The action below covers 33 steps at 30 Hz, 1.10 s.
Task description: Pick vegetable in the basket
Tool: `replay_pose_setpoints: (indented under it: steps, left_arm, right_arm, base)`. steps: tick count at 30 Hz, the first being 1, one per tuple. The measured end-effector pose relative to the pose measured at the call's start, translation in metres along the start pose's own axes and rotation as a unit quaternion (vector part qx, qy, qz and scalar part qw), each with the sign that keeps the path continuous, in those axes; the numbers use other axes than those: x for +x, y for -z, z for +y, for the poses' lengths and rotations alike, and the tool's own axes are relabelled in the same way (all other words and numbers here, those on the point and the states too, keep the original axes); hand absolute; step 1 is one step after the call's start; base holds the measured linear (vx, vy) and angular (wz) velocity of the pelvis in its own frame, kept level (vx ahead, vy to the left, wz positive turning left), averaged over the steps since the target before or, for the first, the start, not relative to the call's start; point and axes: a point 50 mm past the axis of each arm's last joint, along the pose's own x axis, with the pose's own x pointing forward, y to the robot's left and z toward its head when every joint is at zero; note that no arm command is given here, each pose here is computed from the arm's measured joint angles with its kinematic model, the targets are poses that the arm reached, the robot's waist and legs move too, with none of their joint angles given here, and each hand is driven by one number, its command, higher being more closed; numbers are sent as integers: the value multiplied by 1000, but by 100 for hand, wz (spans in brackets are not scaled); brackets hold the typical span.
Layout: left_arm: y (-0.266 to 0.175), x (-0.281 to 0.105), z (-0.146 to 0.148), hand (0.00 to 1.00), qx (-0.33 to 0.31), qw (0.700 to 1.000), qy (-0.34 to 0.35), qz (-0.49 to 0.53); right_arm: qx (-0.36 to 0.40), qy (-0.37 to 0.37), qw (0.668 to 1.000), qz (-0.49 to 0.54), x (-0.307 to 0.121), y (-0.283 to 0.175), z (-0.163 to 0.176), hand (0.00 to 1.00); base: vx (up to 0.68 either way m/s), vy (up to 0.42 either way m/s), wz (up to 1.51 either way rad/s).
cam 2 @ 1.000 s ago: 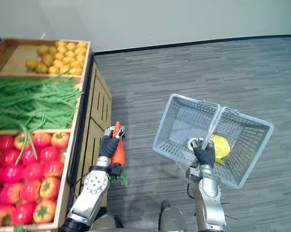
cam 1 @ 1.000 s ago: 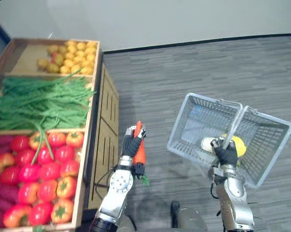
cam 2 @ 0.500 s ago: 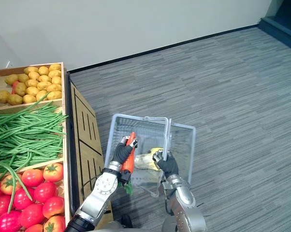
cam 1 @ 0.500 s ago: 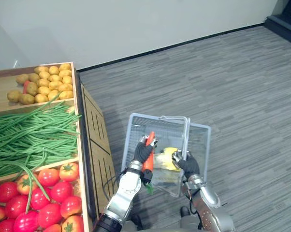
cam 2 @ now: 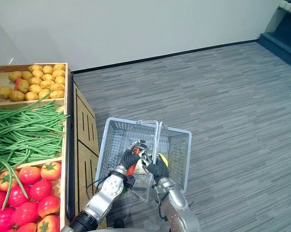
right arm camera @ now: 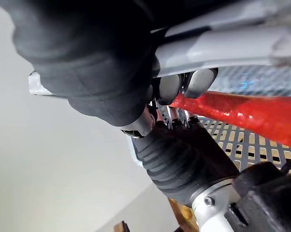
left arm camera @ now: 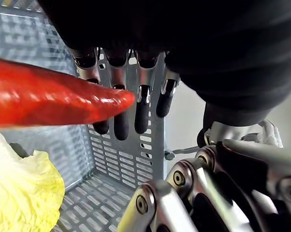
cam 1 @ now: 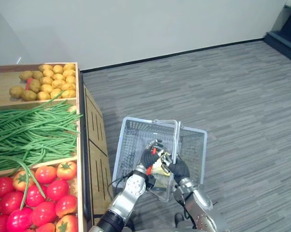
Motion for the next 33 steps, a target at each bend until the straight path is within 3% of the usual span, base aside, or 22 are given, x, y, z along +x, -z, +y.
replay_pose_setpoints:
  steps: [9,14,24,33]
  left_arm:
    - [-4,2,11,0,1,1000,-29,-9]
    - [-20,1,16,0,-5,998,-41,-45]
    - [-22,-24,68,0,-61,982,-166,-66]
    - [31,-72,99,0,-140,963,-229,32]
  right_arm:
    - [7,-6,1000,5,-1,3,2,100]
    - [14,28,999,14,-10,9,-10,100]
    - [-64,187,979,39,-41,18,-72,100]
    - [-165,337,927,23,-76,-13,-136,100]
  base:
    - [-1,0,0]
    - [-5,0,4]
    - [2,1,1]
    - [-17,-4,9]
